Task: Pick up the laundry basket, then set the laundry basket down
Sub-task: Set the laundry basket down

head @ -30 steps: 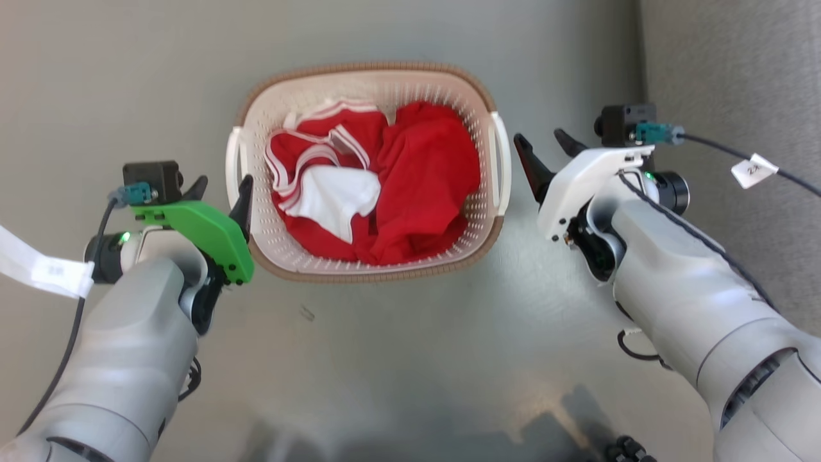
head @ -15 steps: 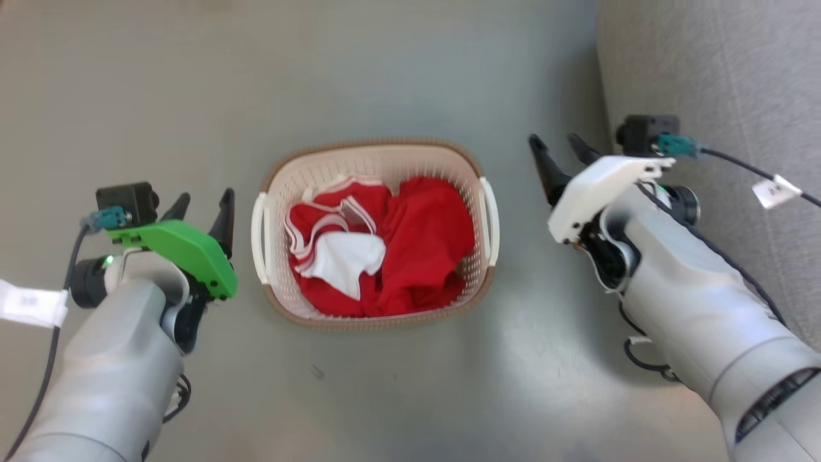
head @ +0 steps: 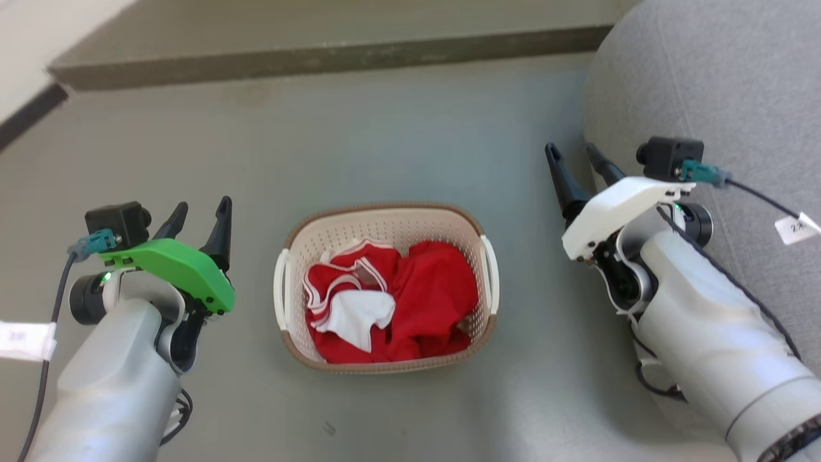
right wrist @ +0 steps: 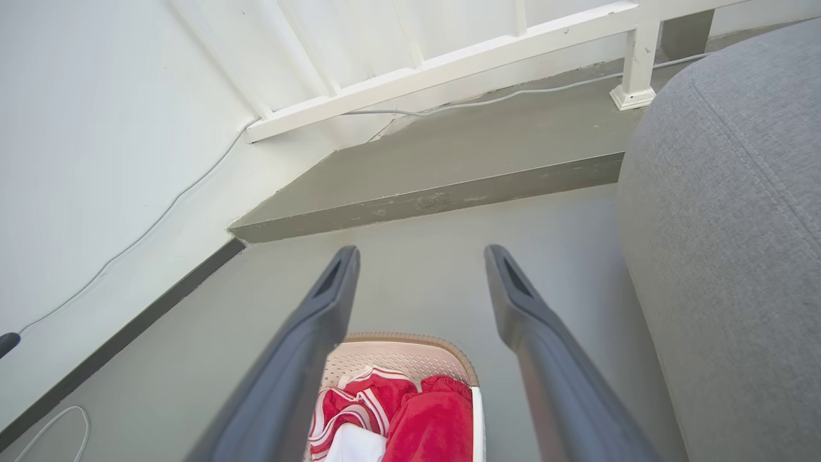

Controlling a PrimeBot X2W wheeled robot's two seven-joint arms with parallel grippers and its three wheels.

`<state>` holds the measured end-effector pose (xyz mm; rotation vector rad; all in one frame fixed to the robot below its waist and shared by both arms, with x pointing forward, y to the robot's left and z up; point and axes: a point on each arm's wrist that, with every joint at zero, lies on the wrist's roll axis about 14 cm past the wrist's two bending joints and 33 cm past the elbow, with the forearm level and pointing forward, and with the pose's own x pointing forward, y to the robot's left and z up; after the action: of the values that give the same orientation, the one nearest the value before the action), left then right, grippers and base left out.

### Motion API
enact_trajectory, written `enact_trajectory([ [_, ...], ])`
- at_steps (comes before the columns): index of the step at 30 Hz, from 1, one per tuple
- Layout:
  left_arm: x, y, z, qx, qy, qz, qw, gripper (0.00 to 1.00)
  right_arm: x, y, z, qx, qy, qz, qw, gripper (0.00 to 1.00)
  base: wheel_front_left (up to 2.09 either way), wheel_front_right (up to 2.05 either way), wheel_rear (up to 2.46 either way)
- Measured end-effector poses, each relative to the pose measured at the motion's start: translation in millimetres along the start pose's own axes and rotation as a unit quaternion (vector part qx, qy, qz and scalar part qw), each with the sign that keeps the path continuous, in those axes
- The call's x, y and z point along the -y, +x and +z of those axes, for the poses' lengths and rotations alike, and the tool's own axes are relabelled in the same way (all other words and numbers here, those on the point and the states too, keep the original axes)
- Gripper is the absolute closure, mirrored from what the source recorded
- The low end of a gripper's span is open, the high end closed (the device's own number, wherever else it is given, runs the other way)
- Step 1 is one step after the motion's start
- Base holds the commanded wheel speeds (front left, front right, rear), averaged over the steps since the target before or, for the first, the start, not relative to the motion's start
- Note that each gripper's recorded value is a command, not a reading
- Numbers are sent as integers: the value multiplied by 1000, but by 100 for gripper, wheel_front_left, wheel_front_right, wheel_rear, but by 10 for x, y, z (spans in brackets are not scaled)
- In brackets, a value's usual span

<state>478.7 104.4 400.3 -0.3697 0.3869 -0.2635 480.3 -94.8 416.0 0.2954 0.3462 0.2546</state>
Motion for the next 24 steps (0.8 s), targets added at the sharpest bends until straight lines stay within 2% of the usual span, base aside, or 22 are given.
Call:
enact_trajectory([
  [11,164,-286,442,84,-1,-5,996,0,-67,-337,370,76,-14,-2,997,0,0,0,0],
  [18,101,-526,479,111,0,17,994,0,-84,-546,370,97,-16,-12,995,0,0,0,0],
  [24,87,-706,651,153,6,26,988,0,-171,-695,545,138,-17,-4,990,0,0,0,0],
])
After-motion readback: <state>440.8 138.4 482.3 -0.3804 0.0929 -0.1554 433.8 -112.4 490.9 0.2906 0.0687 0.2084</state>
